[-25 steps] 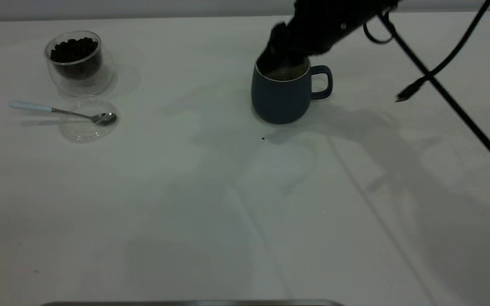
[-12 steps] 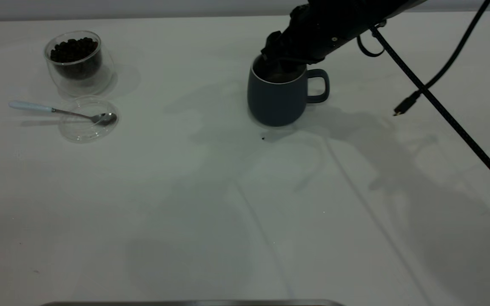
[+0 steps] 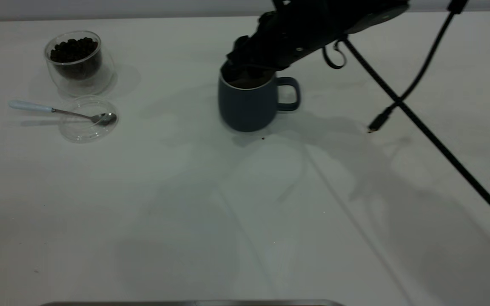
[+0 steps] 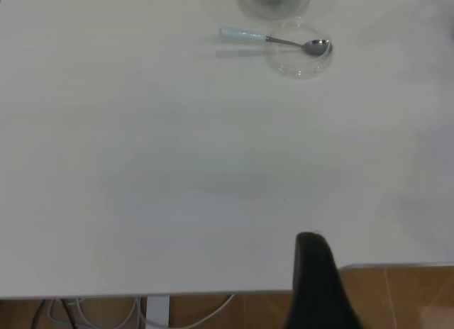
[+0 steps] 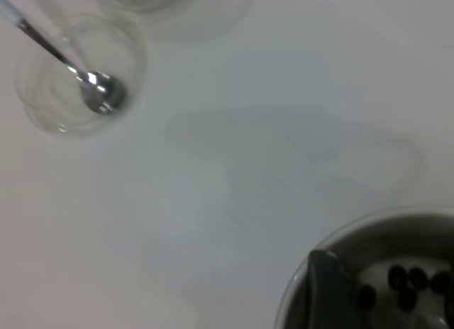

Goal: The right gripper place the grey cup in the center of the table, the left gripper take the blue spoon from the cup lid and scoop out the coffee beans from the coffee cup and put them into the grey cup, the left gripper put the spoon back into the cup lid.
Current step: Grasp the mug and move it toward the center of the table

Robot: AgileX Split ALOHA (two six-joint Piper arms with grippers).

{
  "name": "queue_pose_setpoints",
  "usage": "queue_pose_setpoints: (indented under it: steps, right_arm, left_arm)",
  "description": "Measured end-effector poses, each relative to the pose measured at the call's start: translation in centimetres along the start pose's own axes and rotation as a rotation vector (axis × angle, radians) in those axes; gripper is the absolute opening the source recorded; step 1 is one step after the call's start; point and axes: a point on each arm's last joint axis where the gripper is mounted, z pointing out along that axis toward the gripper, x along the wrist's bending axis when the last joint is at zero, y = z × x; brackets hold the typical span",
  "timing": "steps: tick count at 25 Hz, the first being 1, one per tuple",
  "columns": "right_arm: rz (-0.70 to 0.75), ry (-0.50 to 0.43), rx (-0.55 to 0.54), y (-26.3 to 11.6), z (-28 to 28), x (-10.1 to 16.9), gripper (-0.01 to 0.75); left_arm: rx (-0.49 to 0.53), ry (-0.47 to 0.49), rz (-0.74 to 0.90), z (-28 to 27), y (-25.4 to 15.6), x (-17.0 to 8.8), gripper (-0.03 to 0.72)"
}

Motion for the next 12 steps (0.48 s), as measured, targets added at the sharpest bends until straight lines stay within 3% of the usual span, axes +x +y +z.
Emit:
queue_pose_setpoints:
  steps: [12]
  right_arm:
    - [-0.054,0.036,-0.043,1.8,1.2,2.0,0.358]
  left_arm:
    - [0.0,0.0,0.0,0.0,0.0,0.0,0.532]
